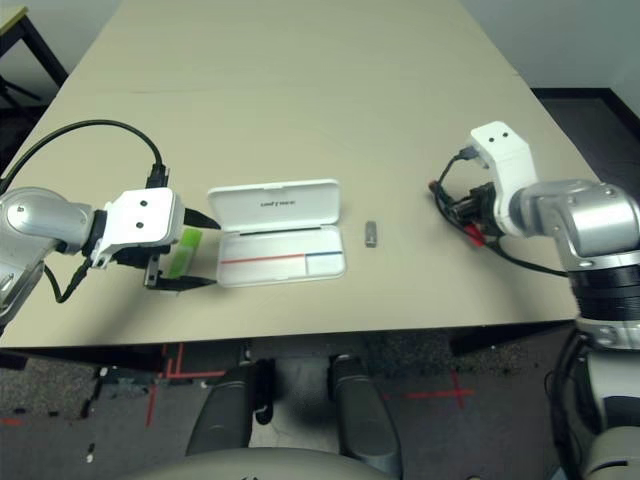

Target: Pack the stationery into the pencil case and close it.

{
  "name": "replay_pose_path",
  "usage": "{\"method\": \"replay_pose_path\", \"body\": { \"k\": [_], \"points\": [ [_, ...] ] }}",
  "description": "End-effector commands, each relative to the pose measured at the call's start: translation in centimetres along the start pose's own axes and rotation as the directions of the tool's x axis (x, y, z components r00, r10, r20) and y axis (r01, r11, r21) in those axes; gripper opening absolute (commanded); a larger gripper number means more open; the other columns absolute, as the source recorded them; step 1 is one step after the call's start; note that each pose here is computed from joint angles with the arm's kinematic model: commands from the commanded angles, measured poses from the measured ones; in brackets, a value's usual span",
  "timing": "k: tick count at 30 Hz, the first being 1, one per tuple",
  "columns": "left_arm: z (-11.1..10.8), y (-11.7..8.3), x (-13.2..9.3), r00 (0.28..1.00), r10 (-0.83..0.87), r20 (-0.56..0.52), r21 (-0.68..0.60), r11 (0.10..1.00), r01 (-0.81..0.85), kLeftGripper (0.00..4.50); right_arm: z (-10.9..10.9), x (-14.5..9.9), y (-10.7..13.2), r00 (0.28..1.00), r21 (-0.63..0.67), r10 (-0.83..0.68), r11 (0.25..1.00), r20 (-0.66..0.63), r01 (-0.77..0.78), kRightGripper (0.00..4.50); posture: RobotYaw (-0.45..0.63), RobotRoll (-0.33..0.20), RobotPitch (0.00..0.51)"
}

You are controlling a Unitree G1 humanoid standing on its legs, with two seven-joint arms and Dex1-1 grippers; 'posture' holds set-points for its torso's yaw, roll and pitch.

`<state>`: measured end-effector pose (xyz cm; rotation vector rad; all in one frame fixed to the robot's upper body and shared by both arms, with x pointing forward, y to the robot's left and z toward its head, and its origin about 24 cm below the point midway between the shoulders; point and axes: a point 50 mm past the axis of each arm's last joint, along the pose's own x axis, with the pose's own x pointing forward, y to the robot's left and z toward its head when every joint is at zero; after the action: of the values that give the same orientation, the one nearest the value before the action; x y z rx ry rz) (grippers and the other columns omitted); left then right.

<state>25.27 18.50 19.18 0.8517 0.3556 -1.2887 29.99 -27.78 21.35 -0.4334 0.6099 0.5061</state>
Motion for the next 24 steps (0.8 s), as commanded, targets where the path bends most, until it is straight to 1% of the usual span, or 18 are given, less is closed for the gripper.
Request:
{"method": "replay_pose_path", "body": {
  "k": [1, 4, 8, 10, 12, 13, 17, 21, 24],
  "points": [
    [0.1, 0.0, -0.1, 1.0, -0.011, -0.01, 0.013, 1.0, 0.011, 4.5, 1.4, -0.7, 0.7, 0.991, -0.167, 0.136, 0.977, 0.014, -0.132, 0.46, -0.03, 0.0, 0.144],
    [0.0, 0.1, -0.2, 1.0, -0.011, -0.012, 0.014, 1.0, 0.011, 4.5, 2.2, -1.2, 1.4, 0.966, -0.287, 0.256, 0.925, -0.015, -0.25, 0.46, -0.03, 0.0, 0.143],
    [0.0, 0.1, -0.2, 1.0, -0.01, -0.013, 0.016, 1.0, 0.01, 4.5, 3.2, -1.6, 2.9, 0.894, -0.424, 0.445, 0.801, -0.051, -0.423, 0.46, -0.04, 0.0, 0.141],
    [0.0, 0.1, -0.1, 1.0, -0.01, -0.012, 0.016, 1.0, 0.01, 4.5, 3.5, -1.6, 3.4, 0.861, -0.459, 0.505, 0.752, -0.061, -0.473, 0.46, -0.04, 0.0, 0.141],
    [0.0, 0.2, -0.1, 1.0, -0.008, -0.013, 0.014, 1.0, 0.008, 4.5, 3.9, -1.0, 4.5, 0.817, -0.484, 0.574, 0.699, -0.058, -0.526, 0.46, -0.04, 0.0, 0.142],
    [0.0, 0.1, -0.1, 1.0, -0.007, -0.014, 0.014, 1.0, 0.008, 4.5, 4.1, -0.7, 4.8, 0.806, -0.493, 0.589, 0.685, -0.058, -0.537, 0.46, -0.04, 0.0, 0.142],
    [0.0, 0.0, -0.1, 1.0, -0.007, -0.014, 0.01, 1.0, 0.007, 4.5, 4.9, 1.2, 6.9, 0.747, -0.568, 0.66, 0.585, -0.081, -0.579, 0.46, -0.02, 0.0, 0.145],
    [0.0, 0.0, -0.1, 1.0, -0.004, -0.018, 0.008, 1.0, 0.005, 4.5, 5.2, 2.3, 8.0, 0.717, -0.61, 0.687, 0.521, -0.115, -0.597, 0.46, -0.02, 0.0, 0.143],
    [-0.1, 0.0, -0.1, 1.0, -0.002, -0.021, 0.006, 1.0, 0.002, 4.5, 5.7, 3.2, 9.1, 0.692, -0.642, 0.713, 0.48, -0.111, -0.598, 0.46, -0.01, 0.0, 0.143]
  ]
}}
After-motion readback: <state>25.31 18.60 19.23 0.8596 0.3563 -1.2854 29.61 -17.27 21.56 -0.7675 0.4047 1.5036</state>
